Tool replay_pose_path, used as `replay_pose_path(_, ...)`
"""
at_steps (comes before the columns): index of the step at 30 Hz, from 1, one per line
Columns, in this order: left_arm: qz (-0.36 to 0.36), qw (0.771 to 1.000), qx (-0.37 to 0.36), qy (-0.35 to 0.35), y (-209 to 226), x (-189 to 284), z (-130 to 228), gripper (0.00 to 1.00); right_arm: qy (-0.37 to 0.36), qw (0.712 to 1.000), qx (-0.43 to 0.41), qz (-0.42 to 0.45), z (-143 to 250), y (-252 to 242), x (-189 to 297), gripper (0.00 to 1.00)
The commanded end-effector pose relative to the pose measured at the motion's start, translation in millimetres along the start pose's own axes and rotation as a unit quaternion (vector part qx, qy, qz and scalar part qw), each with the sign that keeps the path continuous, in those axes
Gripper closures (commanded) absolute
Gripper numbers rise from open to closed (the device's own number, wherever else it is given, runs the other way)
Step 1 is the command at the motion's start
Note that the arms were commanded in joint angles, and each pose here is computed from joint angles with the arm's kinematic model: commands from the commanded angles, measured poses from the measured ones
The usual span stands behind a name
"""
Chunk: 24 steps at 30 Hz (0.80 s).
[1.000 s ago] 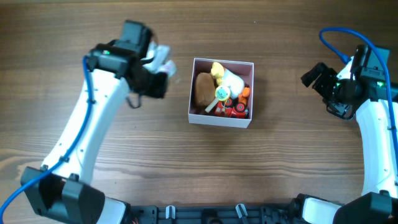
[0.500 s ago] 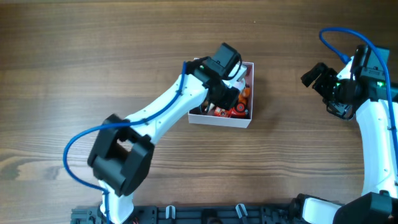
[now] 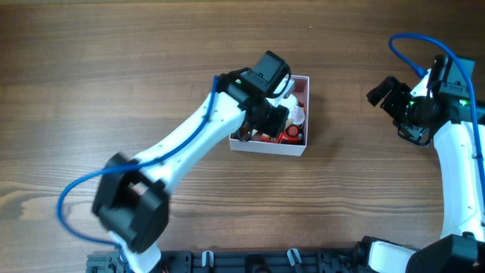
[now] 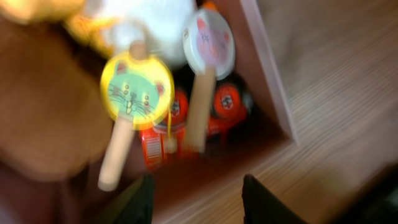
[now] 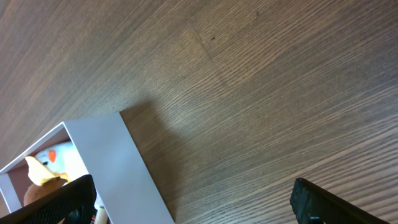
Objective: Pack container
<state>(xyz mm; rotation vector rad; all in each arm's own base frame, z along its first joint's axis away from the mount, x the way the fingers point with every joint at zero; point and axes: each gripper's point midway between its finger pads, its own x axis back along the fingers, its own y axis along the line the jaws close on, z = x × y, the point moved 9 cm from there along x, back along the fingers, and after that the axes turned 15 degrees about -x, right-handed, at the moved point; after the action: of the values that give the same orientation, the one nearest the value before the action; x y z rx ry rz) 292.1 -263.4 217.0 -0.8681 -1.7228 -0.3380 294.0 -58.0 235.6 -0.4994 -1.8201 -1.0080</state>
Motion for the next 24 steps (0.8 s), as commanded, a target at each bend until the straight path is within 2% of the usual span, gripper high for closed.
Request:
replay_pose_path(1,-0.022,0.999,0.018,-0.03,-7,68,19,0.55,0.003,1.0,-0.003,-0.004,1,1,0,0.0)
replay_pose_path(8,-0.118,0.99,0.059,0.051,-4,113,72,0.5,0.003,1.0,-0.003,-0.004,1,1,0,0.0)
replay_pose_path(15,-0.155,0.98,0.088,0.087,-7,145,109,0.53,0.003,1.0,-0.003,-0.004,1,1,0,0.01)
replay_pose_path(18,-0.202,0.966,0.133,0.087,-8,176,139,0.53,0.003,1.0,-0.003,-0.004,1,1,0,0.0)
replay_pose_path(21,-0.208,0.965,0.157,0.011,-15,208,163,0.53,0.003,1.0,-0.003,-0.004,1,0,0,0.0)
replay_pose_path(24,-0.231,0.945,0.214,-0.093,-19,244,194,0.39,0.003,1.0,-0.003,-0.004,1,0,0,0.0)
